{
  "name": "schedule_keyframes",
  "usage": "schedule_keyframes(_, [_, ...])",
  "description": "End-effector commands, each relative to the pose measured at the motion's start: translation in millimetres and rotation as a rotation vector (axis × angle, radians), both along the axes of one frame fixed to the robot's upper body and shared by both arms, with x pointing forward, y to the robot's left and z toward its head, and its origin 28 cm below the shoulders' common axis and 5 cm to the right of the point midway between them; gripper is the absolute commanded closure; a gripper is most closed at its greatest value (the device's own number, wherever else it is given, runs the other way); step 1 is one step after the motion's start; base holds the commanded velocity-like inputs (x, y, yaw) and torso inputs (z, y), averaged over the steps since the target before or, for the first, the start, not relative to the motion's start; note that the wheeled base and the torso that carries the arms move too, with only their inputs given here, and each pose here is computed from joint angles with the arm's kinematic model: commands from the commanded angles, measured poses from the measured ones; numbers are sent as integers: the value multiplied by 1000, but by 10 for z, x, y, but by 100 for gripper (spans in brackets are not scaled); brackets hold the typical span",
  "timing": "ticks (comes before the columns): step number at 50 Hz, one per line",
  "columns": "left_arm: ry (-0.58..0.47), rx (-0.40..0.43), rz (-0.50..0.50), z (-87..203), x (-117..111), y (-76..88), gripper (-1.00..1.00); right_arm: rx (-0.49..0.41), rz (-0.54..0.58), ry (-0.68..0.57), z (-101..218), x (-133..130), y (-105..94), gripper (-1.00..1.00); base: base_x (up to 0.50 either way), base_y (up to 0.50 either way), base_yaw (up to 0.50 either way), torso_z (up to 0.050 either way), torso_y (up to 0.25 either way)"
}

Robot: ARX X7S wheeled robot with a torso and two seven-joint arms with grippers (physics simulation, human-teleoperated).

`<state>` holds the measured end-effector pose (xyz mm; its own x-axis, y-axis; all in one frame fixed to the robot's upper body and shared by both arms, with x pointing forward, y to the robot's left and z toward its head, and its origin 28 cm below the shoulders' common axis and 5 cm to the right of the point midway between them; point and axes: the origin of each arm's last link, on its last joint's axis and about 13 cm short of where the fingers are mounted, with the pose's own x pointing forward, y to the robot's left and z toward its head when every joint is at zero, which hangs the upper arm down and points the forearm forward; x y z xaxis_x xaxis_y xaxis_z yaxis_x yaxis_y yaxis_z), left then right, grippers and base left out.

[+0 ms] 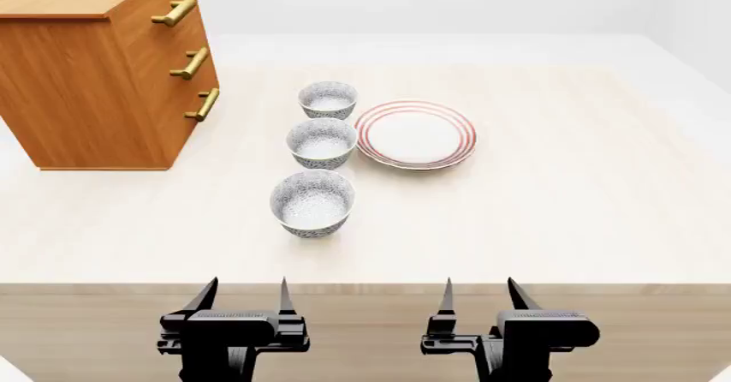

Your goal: Stack the bowl in the middle on the bowl at the back.

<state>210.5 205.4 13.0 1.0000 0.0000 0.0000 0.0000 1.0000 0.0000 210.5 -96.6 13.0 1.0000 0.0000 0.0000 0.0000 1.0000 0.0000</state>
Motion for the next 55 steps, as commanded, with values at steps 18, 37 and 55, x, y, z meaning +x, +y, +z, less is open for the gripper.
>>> schedule_keyframes(18, [76, 29, -52, 22, 58, 12, -100, -21, 34, 15, -59, -5, 16, -100, 3, 83, 0, 0, 0])
schedule_keyframes(37, [85, 2, -96, 34, 42, 0, -100, -1, 21, 33, -68, 14, 7, -100, 36, 262, 0, 9, 0])
schedule_keyframes(55, [34, -24, -102, 300, 320, -22, -100, -65, -11, 128, 125, 148, -65, -100, 0, 0, 0, 50, 0])
